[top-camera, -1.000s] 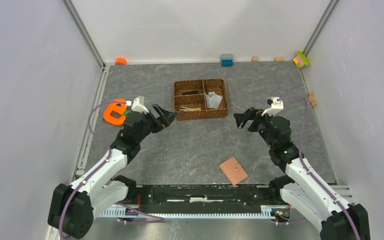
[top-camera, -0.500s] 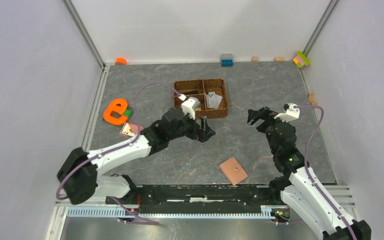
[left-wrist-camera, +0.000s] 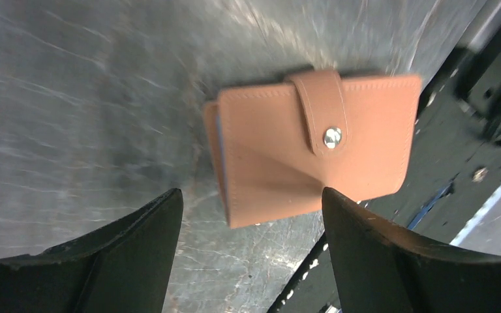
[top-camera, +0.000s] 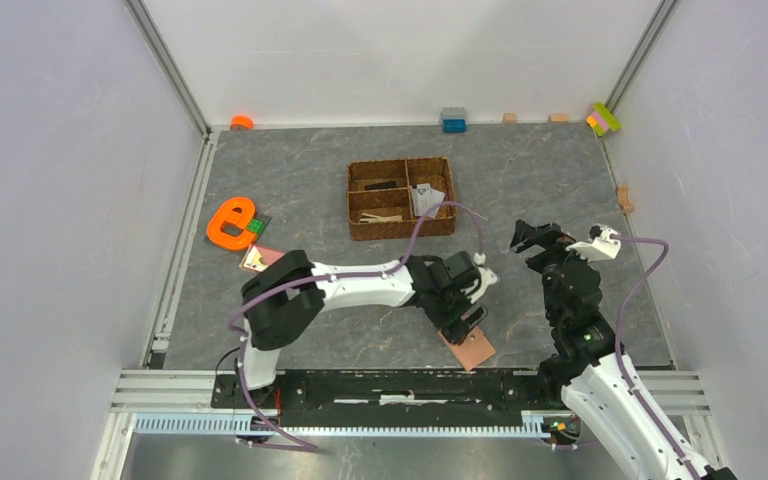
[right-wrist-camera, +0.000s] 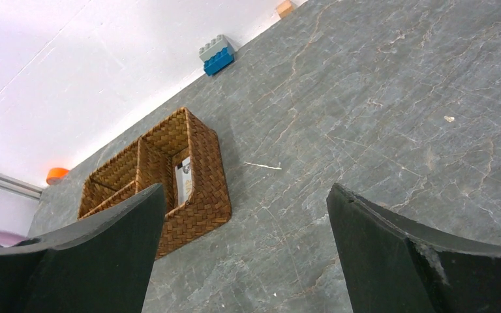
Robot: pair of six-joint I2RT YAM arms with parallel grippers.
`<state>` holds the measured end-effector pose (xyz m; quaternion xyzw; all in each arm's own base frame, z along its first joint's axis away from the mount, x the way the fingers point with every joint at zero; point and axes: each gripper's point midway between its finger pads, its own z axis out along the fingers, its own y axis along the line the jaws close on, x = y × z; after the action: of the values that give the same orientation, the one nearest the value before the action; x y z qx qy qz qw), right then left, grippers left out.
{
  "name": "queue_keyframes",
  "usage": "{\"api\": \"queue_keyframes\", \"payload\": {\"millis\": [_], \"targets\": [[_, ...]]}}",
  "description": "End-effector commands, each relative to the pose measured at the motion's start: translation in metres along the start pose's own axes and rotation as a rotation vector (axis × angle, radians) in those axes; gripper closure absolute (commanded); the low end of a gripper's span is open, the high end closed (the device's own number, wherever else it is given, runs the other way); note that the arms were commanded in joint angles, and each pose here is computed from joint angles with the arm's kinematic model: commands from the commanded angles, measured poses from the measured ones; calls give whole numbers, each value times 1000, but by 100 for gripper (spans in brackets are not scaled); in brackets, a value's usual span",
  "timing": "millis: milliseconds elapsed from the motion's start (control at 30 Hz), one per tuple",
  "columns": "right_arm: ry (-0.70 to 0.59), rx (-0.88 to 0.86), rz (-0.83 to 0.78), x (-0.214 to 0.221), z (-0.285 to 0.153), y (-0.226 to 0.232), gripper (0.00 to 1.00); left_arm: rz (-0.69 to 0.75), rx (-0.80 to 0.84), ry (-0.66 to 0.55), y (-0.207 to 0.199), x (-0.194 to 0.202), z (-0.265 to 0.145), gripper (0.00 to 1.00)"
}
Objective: Take the credit cards out of the card holder
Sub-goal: Move the card holder to the center of the board.
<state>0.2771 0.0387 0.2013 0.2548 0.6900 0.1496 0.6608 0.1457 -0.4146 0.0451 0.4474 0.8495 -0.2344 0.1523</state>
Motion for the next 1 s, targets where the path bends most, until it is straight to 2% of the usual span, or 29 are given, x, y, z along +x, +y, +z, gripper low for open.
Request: {"api": "queue_keyframes", "payload": {"millis": [0,133,233,300,400,500,700,800,967], "targets": [[-31,4,24,-7,1,1,2,111,-39,111,-4,17,1,16],[-26,3,19,-6,2,1,2,106,-39,159,-4,24,9,20],[-23,1,16,-5,2,1,2,109,-15,189,-8,28,11,35],[-23,-2,17,-5,2,2,2,110,-11,185,-8,27,9,46],[-24,-1,18,-5,2,2,2,110,-13,174,-9,24,6,69],[-24,-2,19,-5,2,2,3,107,-29,154,-7,19,3,97],[-16,-11,18,-3,3,4,3,62,-49,57,4,4,-14,98],[-1,-38,14,1,4,9,3,-32,-102,-16,31,-7,-28,98],[72,-176,-33,17,6,33,6,-235,-159,-117,80,-15,-49,98]]}}
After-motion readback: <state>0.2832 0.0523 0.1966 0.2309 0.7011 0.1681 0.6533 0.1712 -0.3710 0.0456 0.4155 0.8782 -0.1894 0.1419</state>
